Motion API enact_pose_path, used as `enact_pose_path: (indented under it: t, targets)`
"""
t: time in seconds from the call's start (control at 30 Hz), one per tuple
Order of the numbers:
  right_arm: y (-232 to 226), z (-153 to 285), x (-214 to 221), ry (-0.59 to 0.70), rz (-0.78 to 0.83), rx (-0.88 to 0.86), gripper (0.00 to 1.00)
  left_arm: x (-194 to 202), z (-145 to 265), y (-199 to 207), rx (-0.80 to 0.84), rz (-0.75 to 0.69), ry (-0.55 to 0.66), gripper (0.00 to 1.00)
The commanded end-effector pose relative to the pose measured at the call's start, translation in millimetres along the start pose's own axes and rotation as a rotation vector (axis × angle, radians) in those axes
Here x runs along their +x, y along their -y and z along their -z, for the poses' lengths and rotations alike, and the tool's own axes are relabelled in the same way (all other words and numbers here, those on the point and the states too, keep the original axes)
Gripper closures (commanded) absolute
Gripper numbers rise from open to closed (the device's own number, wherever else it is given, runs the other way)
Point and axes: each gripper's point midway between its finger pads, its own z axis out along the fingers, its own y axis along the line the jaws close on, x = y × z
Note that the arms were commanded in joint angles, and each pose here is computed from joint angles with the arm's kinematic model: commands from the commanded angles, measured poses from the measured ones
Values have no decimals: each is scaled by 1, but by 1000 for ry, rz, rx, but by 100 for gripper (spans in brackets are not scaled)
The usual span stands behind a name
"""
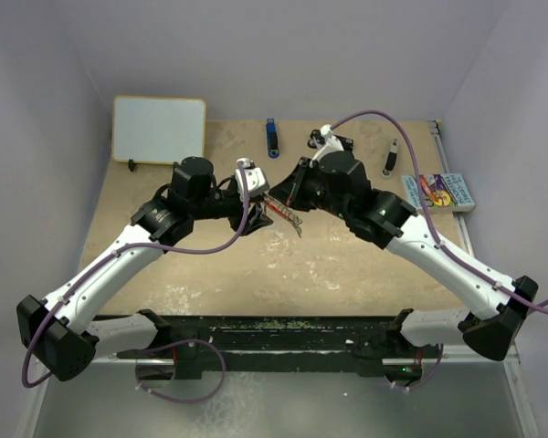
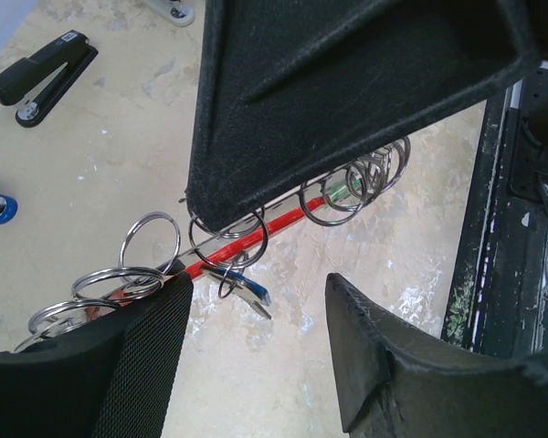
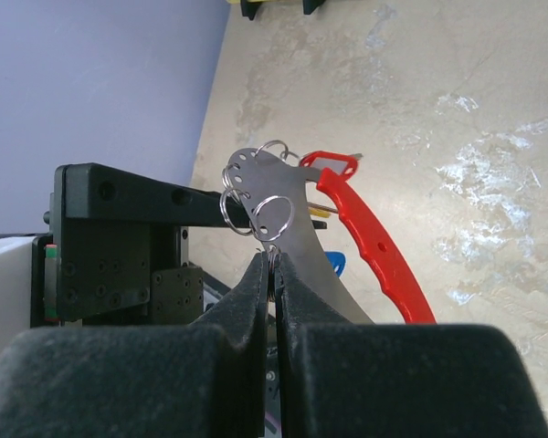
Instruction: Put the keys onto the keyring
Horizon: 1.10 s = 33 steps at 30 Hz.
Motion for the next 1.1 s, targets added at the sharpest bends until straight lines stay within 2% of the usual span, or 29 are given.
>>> enact_pose_path:
  t: [0.0,0.17,0.3,0.37,0.43,0.5,0.63,0.73,1.07]
  targets:
    - [-24,6,-12,40,-21,-93,100,-36,3,-10,-41,-93,88,38]
    - [-22,7,-10,42,-25,-95,100,-33,2,-11,-45,-101,84,45]
    - [-19,8,-10,48,-28,-87,100,-33,3,-11,-45,-108,83,55]
    - [-19,8,-11,53,-28,-86,100,-33,4,-9,-37,-111,83,62]
    - [-19,8,-11,54,-28,-86,100,-34,6,-7,-27,-112,86,77]
    - [-19,8,-12,57,-28,-84,100,-35,7,-4,-16,-112,91,85]
    - [-20,7,-13,61,-30,-86,100,-34,8,-1,-4,-110,85,86]
    - [-18,7,-13,63,-29,-78,100,-32,9,0,-1,-113,76,95]
    - [1,1,-5,60,-20,-14,100,-38,22,12,48,-101,29,96]
